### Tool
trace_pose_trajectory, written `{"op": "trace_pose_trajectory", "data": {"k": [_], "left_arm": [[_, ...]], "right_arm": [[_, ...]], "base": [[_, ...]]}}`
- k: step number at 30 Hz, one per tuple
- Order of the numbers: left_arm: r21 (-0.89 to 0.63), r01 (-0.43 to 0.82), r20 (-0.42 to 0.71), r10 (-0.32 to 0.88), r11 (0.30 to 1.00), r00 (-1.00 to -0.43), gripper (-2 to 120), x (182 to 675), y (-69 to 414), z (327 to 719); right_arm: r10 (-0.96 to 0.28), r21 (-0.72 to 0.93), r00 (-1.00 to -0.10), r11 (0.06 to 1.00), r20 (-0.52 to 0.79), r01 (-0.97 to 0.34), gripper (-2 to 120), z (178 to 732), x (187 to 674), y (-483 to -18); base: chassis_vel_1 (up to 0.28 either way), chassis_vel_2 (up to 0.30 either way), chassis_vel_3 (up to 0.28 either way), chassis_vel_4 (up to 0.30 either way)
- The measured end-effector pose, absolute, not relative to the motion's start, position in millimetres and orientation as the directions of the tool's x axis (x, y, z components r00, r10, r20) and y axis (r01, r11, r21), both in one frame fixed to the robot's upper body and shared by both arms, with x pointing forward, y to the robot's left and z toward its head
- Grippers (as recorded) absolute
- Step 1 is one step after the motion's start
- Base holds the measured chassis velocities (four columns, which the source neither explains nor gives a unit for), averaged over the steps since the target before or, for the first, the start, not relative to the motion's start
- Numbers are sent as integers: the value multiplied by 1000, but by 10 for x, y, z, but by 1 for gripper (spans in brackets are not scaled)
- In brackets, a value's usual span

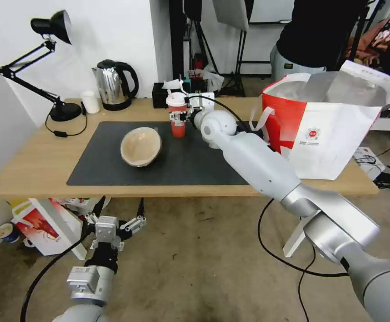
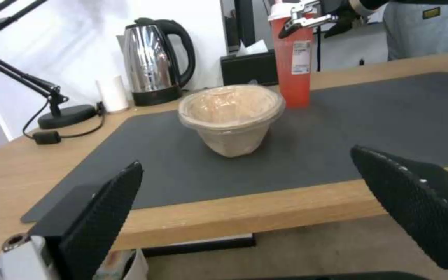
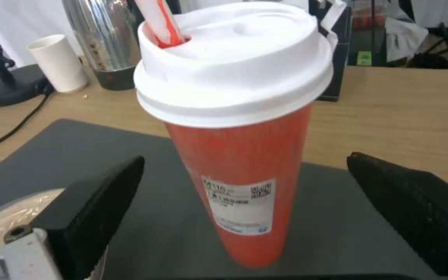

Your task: Pick up the trash from the table and place it into the takeout bag.

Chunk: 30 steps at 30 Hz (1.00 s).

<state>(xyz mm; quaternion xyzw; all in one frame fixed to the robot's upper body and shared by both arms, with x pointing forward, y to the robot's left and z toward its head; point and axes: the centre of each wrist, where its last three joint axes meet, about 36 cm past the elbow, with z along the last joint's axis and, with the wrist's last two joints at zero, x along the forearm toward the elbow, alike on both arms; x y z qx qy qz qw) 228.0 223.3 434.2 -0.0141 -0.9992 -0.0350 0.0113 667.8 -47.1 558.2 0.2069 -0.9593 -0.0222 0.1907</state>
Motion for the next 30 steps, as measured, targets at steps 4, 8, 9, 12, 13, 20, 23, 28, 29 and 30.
{"op": "trace_pose_trajectory", "data": {"k": [4, 8, 9, 12, 13, 20, 23, 28, 29, 30], "left_arm": [[70, 29, 24, 27, 997, -999, 100, 2280, 2233, 4342], [70, 29, 24, 27, 997, -999, 100, 2280, 2233, 4342], [70, 29, 24, 27, 997, -999, 100, 2280, 2233, 4342], [70, 29, 24, 27, 997, -999, 100, 2280, 2233, 4342], [70, 29, 24, 27, 997, -999, 100, 2280, 2233, 4342], [70, 29, 24, 27, 997, -999, 100, 2280, 2233, 4342], [70, 29, 24, 27, 997, -999, 100, 2280, 2233, 4342], [70, 29, 24, 27, 997, -999, 100, 2280, 2233, 4342], [70, 29, 24, 27, 997, -999, 100, 2280, 2233, 4342], [70, 29, 24, 27, 997, -999, 100, 2280, 2233, 4342]], "right_arm": [[-407, 128, -843, 913, 352, -388, 100, 5561, 6714, -462], [-410, 135, -842, 912, 351, -388, 100, 5587, 6764, -426], [-412, 137, -842, 911, 349, -389, 100, 5604, 6781, -420], [-413, 138, -842, 911, 346, -390, 100, 5624, 6804, -416], [-413, 139, -842, 910, 346, -390, 100, 5628, 6811, -417], [-424, 157, -835, 906, 351, -393, 100, 5587, 6875, -410], [-429, 163, -833, 903, 350, -396, 100, 5565, 6887, -405], [-434, 171, -830, 901, 349, -399, 100, 5536, 6900, -388], [-434, 171, -830, 901, 349, -399, 100, 5536, 6900, -388], [-435, 173, -829, 900, 351, -399, 100, 5515, 6910, -373]], "base": [[0, 0, 0, 0], [0, 0, 0, 0], [0, 0, 0, 0], [0, 0, 0, 0], [0, 0, 0, 0], [0, 0, 0, 0], [0, 0, 0, 0], [0, 0, 0, 0], [0, 0, 0, 0], [0, 0, 0, 0]]}}
